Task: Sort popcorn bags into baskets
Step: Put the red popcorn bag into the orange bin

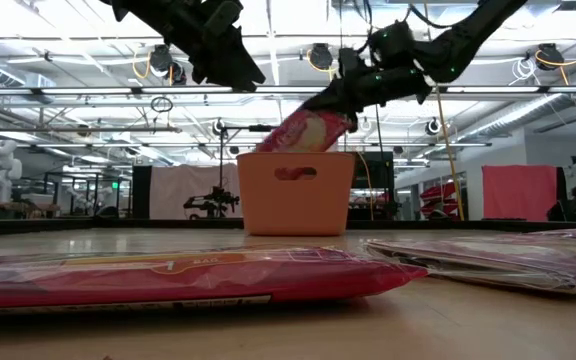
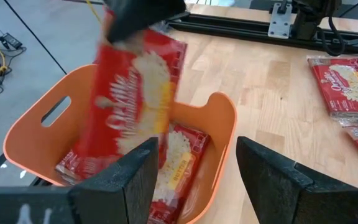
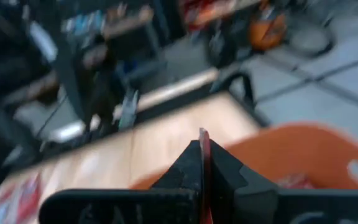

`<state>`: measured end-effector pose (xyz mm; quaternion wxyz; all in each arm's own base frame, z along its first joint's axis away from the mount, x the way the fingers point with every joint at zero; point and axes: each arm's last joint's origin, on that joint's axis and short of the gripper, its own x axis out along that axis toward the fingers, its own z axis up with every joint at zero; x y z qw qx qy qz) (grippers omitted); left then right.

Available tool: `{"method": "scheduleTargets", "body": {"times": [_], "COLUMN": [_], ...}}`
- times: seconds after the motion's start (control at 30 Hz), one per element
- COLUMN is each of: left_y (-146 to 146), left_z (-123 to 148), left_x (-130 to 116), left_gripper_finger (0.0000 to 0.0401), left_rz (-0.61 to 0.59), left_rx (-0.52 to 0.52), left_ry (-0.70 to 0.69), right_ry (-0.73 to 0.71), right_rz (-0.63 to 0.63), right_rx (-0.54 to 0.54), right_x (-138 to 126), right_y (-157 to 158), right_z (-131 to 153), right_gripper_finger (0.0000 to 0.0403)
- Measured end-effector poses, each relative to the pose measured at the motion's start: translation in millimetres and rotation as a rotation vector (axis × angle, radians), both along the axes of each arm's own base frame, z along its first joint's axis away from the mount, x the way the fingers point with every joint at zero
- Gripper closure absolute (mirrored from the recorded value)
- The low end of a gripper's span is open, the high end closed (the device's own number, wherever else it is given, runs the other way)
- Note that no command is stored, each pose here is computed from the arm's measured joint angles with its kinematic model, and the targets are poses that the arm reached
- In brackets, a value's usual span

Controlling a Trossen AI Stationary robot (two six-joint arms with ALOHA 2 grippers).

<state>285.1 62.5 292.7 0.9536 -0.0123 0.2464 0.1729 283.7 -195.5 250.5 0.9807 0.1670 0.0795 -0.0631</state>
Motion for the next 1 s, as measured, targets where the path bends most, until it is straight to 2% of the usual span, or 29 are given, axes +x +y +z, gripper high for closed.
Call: {"method": "scheduleTargets", "body": {"times": [0.13, 0.3, 0.53, 0.8, 1.0], "left_y": [-0.7, -3.3, -2.8, -6.8, -15.7], "left_z": [0.1, 0.9, 5.4, 6.6, 4.7], "left_x": [0.2, 1.2, 3.5, 4.8, 5.5], "left_gripper_finger": [0.0183, 0.0183, 0.0183, 0.0183, 0.0183], "left_rz": [-0.002, -0.014, -0.016, -0.031, -0.066], "left_rx": [0.000, 0.007, 0.020, 0.016, 0.011], "left_ry": [-0.001, -0.008, -0.059, -0.073, -0.052], "right_ry": [-0.098, -0.179, -0.116, -0.005, 0.081], "right_rz": [-0.116, -0.172, -0.274, -0.256, -0.251], "right_rx": [0.003, 0.028, 0.000, 0.011, 0.028], "right_x": [-3.6, -12.4, -14.5, -14.1, -16.8], "right_y": [12.8, 32.4, 51.6, 58.8, 57.9], "right_z": [-16.9, -38.1, -58.2, -70.7, -78.9], "right_gripper_finger": [0.0402, 0.0403, 0.0403, 0.0401, 0.0368]}}
